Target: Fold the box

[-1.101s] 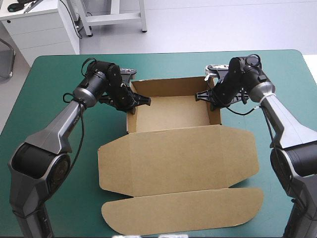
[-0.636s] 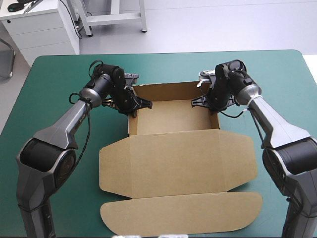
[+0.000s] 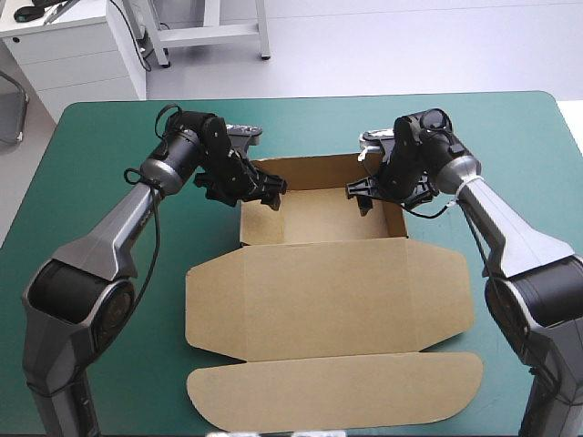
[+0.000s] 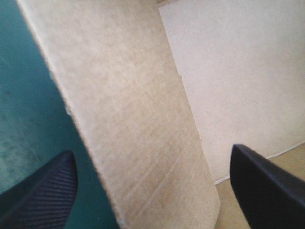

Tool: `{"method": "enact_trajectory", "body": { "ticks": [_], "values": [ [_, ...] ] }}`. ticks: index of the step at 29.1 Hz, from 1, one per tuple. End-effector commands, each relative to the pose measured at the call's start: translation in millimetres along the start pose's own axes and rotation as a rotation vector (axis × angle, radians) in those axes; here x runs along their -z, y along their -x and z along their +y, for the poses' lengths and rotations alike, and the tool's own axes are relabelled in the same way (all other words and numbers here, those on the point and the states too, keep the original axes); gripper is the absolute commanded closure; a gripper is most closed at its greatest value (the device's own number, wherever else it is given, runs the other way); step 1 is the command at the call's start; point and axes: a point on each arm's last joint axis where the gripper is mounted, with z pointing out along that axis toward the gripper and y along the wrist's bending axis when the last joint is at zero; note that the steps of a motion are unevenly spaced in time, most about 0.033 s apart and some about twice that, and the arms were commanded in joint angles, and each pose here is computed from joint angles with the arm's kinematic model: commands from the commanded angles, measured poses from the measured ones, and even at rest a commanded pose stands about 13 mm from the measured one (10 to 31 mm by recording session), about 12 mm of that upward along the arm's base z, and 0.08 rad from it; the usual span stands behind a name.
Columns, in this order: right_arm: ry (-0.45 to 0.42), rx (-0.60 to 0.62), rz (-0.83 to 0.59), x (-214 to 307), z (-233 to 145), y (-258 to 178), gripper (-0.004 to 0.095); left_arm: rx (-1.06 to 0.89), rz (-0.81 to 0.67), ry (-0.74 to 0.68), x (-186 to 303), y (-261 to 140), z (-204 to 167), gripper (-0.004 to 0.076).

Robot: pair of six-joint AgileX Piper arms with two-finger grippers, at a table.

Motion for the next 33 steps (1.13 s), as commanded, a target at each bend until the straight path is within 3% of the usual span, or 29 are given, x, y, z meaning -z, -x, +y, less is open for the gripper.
{"method": "enact_trajectory", "body": {
  "ticks": [1,6,9,11,15,24,33],
  "values": [
    [0.008,0.014,-0.107,51,1,-6,-0.0018,-0.027,-0.105,-0.012,62,-7,-12,0.0092],
    [-0.013,0.024,-0.158,72,-2,-11,-0.0009,-0.062,-0.207,-0.026,100,-11,-19,0.0099],
    [-0.002,0.043,-0.180,82,-2,-14,-0.0009,-0.126,-0.252,-0.031,122,-19,-23,0.0180],
    [-0.002,0.057,-0.192,87,-2,-16,-0.0009,-0.181,-0.275,-0.028,135,-28,-24,0.0309],
    [-0.014,0.060,-0.196,88,-3,-16,-0.0009,-0.281,-0.291,-0.013,154,-54,-23,0.0725],
    [-0.075,0.076,-0.227,88,-9,-12,-0.0009,-0.340,-0.224,0.027,142,-127,-5,0.0731],
    [-0.074,0.086,-0.238,69,-8,-1,-0.0009,-0.313,-0.211,0.061,98,-203,22,0.0731]
  ]
}}
